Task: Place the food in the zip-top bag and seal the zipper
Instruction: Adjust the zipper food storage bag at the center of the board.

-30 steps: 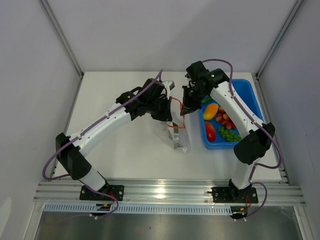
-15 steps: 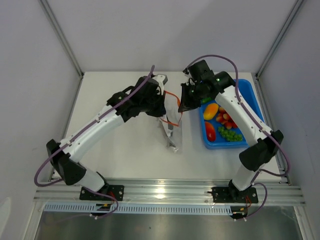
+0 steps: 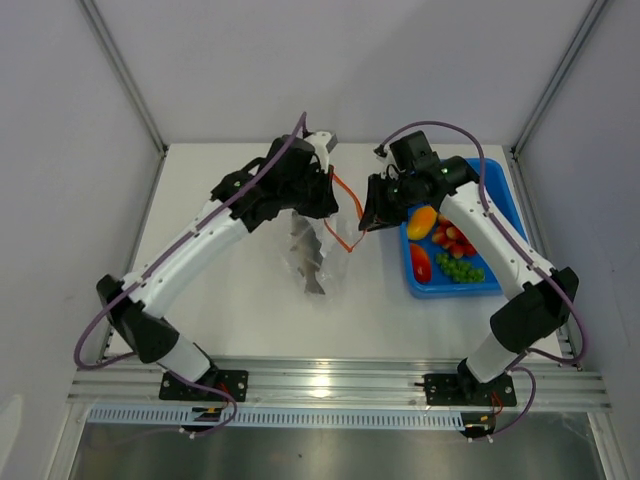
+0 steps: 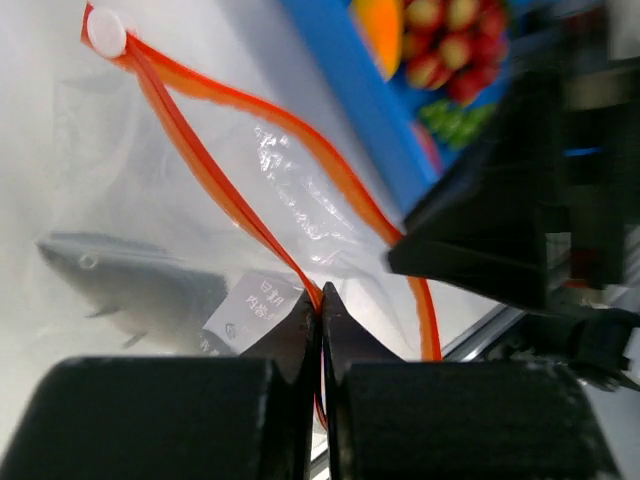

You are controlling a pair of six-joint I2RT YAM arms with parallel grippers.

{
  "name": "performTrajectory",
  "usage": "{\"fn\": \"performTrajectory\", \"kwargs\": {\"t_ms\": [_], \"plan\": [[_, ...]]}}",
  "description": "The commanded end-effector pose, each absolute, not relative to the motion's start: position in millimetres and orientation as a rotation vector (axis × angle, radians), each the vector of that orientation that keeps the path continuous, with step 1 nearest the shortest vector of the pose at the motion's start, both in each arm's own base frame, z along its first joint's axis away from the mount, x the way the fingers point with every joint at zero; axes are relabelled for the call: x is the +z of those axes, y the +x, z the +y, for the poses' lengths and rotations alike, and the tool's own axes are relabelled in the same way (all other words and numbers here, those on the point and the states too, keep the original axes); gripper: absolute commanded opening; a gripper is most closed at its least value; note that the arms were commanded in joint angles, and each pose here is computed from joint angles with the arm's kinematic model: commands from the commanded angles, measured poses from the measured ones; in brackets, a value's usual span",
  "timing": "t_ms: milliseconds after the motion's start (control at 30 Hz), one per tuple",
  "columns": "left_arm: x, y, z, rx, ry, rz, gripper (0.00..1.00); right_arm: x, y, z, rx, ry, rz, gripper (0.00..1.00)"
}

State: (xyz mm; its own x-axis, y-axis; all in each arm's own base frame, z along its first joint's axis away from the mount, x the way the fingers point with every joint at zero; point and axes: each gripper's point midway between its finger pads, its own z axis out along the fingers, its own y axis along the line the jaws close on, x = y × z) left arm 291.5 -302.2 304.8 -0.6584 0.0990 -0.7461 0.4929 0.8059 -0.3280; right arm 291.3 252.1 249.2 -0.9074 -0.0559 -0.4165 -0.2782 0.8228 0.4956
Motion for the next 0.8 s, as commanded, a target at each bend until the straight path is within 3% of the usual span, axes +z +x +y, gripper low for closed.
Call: {"fn": "performTrajectory", "kwargs": {"t_ms": [0, 67, 100, 167, 333, 767], "plan": [[225.9, 280.8, -299.1, -0.683, 0.419, 2.499, 0.01, 232.2, 290.7, 248.5, 0.809, -0.281, 2.681, 0.39], [231.3, 279.4, -300.6, -0.731, 0.421, 2.441, 0.0, 230.7, 297.9, 240.5, 0.773, -0.279, 2.664, 0.59], [236.8, 276.4, -298.6, -0.742, 0.425, 2.422, 0.0, 230.5, 300.6, 237.7, 0.772, -0.274, 2.659, 0.76], [242.2, 276.1, -298.3, -0.743, 0.435, 2.413, 0.0, 235.1, 311.2, 233.1, 0.804, -0.271, 2.624, 0.88], [243.8, 268.4, -298.9, -0.771, 0.47, 2.426, 0.0, 230.3, 338.2, 232.9, 0.827, -0.319, 2.601, 0.88], [261.8, 254.2, -298.0, -0.842, 0.497, 2.39, 0.01, 200.7, 354.3, 269.3, 0.902, -0.459, 2.541, 0.72]]}}
